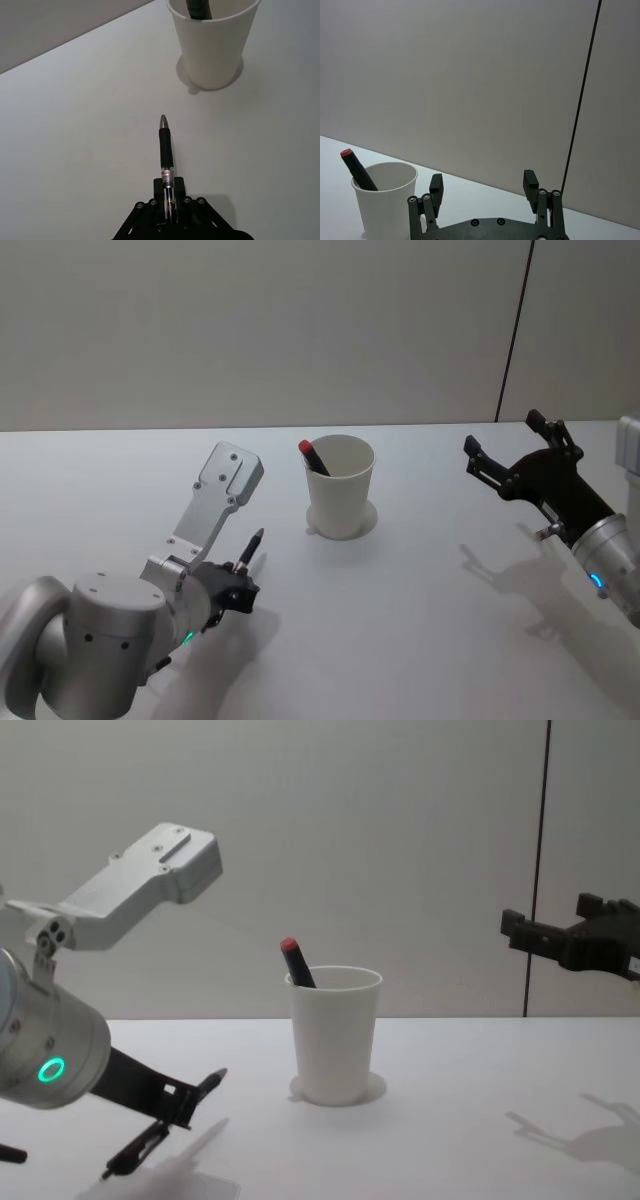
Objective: Place the pen into the pen holder.
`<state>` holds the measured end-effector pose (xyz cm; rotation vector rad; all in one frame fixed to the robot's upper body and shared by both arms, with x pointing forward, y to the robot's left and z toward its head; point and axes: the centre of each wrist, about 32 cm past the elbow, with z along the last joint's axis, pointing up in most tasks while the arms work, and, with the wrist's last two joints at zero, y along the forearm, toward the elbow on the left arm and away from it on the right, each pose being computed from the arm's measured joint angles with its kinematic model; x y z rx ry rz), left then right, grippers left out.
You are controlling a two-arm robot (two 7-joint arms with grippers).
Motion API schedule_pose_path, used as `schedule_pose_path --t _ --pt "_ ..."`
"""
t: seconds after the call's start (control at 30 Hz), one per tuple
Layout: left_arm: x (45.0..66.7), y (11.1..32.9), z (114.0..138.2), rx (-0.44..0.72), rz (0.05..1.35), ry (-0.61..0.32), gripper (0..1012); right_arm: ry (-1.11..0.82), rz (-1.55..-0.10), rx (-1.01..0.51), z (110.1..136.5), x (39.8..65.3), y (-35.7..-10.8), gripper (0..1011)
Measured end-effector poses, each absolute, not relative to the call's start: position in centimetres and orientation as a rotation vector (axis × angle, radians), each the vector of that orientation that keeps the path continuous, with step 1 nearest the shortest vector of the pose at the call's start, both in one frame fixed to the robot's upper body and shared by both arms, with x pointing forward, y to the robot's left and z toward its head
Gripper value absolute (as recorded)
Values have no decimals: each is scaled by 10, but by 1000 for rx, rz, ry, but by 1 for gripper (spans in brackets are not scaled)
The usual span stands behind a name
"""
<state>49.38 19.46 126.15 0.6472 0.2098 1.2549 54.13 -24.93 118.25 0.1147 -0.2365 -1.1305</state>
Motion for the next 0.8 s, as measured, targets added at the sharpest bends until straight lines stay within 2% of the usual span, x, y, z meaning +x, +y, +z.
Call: schedule_pose_path --t 0.4,0.8 --pt "487 197 1264 618 1278 118 1001 -236 -1131 115 1183 541 -249 1002" --pt "476 205 1261 549 1280 -33 1001 -236 -1130 115 1183 541 -249 1002"
